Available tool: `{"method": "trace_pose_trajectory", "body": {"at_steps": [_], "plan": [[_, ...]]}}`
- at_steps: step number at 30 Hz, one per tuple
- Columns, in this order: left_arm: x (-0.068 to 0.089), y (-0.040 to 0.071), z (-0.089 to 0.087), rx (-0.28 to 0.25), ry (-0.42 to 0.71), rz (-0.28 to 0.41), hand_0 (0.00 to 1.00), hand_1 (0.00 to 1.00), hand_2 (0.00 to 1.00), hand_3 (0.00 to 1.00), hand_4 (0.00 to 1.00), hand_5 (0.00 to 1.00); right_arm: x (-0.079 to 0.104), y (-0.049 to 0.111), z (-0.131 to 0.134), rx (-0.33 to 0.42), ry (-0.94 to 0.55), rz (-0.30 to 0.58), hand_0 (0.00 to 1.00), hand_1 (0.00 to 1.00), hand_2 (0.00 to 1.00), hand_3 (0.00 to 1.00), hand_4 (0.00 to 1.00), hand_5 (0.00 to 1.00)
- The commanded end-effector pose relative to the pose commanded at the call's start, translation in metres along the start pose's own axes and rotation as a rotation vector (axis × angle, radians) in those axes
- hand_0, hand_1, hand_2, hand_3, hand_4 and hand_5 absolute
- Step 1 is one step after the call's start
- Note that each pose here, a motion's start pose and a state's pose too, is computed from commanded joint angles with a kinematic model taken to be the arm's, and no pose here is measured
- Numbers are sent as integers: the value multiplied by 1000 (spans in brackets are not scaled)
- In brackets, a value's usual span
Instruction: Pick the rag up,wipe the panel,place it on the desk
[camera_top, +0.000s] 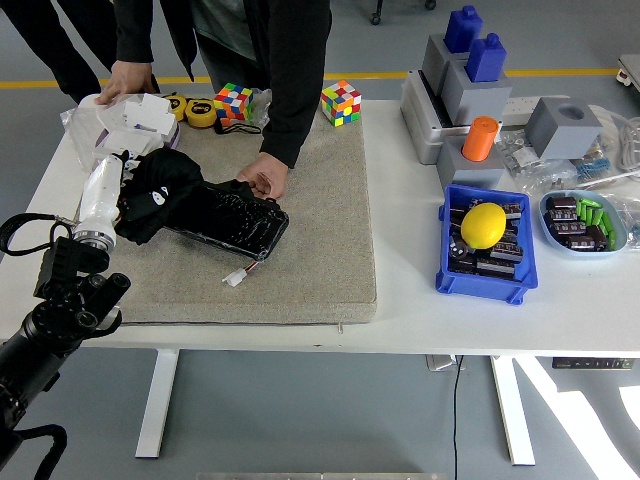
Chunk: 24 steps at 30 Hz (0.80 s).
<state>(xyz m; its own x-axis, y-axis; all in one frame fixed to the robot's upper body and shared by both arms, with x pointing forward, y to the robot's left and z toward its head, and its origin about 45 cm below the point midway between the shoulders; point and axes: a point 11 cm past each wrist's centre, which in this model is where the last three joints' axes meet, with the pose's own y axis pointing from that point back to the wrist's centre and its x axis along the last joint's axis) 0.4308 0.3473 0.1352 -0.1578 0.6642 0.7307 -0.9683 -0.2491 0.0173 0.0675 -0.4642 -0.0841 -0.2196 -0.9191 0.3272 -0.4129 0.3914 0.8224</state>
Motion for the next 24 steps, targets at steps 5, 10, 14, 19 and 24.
{"method": "trace_pose_trajectory", "body": {"at_steps": [5, 10, 14, 19, 24], "plan": [[8, 0, -8, 32, -2, 50, 211, 294, 360, 571, 711, 2, 0, 0, -1, 3, -1, -1, 530, 555, 490, 523, 892, 341], [20, 0, -18, 67, 9, 119, 210, 293, 361, 572, 714, 2, 0, 0, -1, 3, -1, 0, 531, 554, 490, 524, 893, 341], [28, 2, -27, 89, 15, 163, 210, 295, 362, 571, 715, 2, 0, 0, 0, 1, 0, -1, 531, 554, 490, 523, 892, 341], [34, 5, -38, 111, 12, 185, 210, 295, 362, 571, 715, 2, 0, 0, 0, 0, 1, -1, 531, 554, 490, 523, 892, 341], [32, 9, -48, 136, -3, 155, 225, 319, 385, 571, 722, 2, 0, 0, 0, 0, 0, 0, 531, 554, 490, 523, 892, 341]]}}
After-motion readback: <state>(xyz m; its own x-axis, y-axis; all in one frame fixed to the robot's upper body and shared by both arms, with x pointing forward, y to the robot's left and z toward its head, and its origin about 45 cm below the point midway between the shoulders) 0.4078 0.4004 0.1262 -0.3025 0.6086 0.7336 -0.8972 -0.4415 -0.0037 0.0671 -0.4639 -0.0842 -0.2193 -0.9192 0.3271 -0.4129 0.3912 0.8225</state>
